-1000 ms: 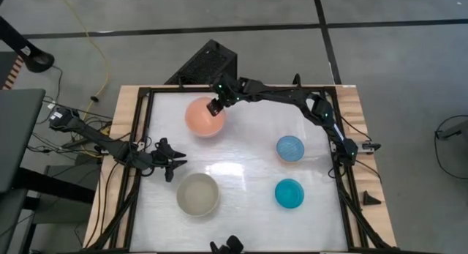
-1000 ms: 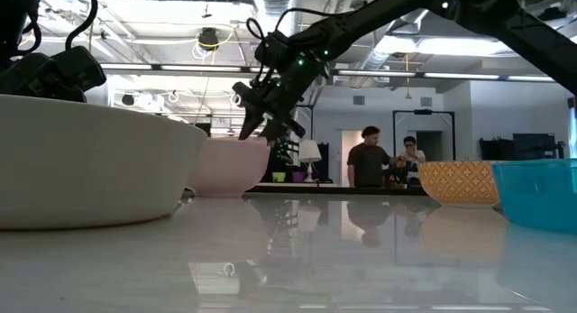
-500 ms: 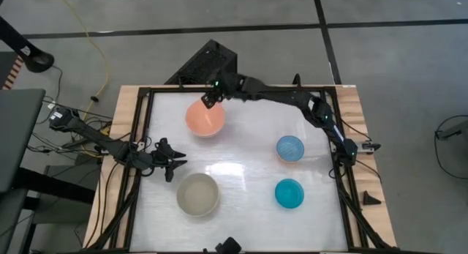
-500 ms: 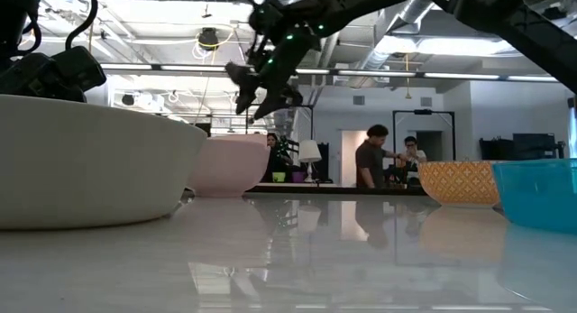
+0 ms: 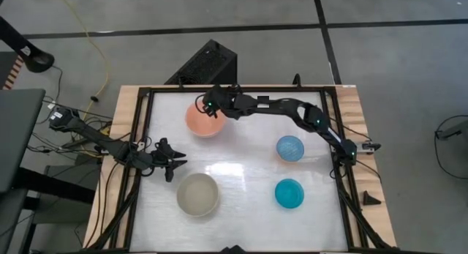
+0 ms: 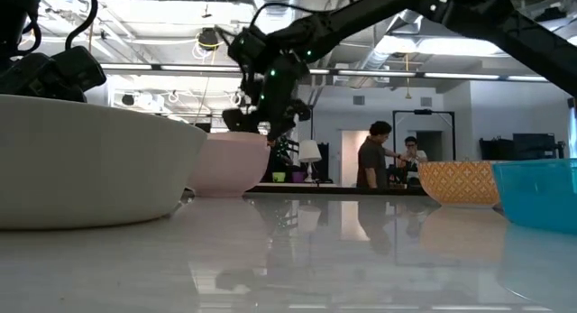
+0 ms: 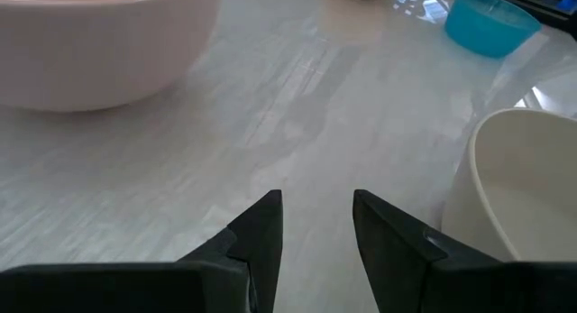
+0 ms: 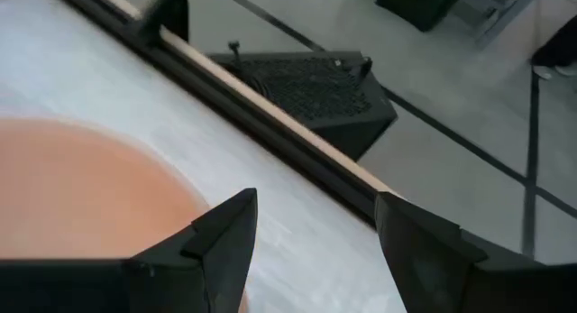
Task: Nest bowls inside each other
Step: Stack the light orange bowl on top of the white bowl, then stack the gray bowl on top of the orange bowl
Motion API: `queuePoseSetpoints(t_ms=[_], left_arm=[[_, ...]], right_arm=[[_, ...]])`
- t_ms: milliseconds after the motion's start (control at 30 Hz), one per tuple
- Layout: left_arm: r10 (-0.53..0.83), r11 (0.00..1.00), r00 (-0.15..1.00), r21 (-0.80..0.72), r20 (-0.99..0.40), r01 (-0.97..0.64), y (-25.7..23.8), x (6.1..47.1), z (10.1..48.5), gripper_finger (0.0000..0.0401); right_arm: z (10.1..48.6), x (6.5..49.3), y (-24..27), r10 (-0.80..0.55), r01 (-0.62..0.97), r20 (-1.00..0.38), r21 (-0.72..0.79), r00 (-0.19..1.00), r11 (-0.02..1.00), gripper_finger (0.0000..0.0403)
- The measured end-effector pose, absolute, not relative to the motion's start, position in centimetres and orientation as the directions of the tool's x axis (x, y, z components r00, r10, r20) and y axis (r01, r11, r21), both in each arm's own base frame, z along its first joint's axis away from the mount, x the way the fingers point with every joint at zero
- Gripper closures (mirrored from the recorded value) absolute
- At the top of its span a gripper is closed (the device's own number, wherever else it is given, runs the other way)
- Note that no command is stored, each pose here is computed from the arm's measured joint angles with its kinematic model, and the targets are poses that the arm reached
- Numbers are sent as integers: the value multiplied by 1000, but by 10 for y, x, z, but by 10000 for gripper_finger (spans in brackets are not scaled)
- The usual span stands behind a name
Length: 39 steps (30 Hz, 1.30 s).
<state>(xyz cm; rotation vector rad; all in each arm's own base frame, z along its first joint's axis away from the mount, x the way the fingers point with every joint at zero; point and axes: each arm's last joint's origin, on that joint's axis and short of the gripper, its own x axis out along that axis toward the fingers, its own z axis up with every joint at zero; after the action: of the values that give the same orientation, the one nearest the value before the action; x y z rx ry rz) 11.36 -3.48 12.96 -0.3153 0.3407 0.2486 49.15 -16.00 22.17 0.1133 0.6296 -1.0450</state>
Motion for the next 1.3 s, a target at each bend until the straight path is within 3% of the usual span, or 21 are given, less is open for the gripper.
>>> queuePoseSetpoints(t_ms=[300, 433, 667, 867, 1000, 1133, 1300], left_arm=[[185, 921, 913, -260, -363, -290, -35, 114, 130, 276], [185, 921, 913, -259, -364, -290, -35, 114, 129, 276], [185, 921, 913, -259, -364, -290, -35, 114, 129, 276], [183, 921, 913, -260, -364, -289, -35, 114, 130, 276], [183, 921, 914, -261, -363, -288, -35, 114, 130, 276], [183, 921, 914, -260, -363, -288, -35, 114, 130, 276], [184, 921, 914, -260, -363, -289, -35, 114, 130, 276]], right_arm=[[215, 492, -158, -767, 821, -550, -234, 329, 520, 143], [237, 489, -153, -762, 813, -549, -233, 343, 534, 143], [275, 481, -89, -611, 672, -634, -189, 473, 716, 143], [288, 476, 6, -403, 380, -708, -203, 580, 903, 143], [283, 468, 72, -160, 19, -783, -186, 601, 982, 143], [276, 459, 129, 102, -344, -811, -127, 575, 931, 143], [259, 450, 167, 155, -540, -809, -223, 567, 811, 143]])
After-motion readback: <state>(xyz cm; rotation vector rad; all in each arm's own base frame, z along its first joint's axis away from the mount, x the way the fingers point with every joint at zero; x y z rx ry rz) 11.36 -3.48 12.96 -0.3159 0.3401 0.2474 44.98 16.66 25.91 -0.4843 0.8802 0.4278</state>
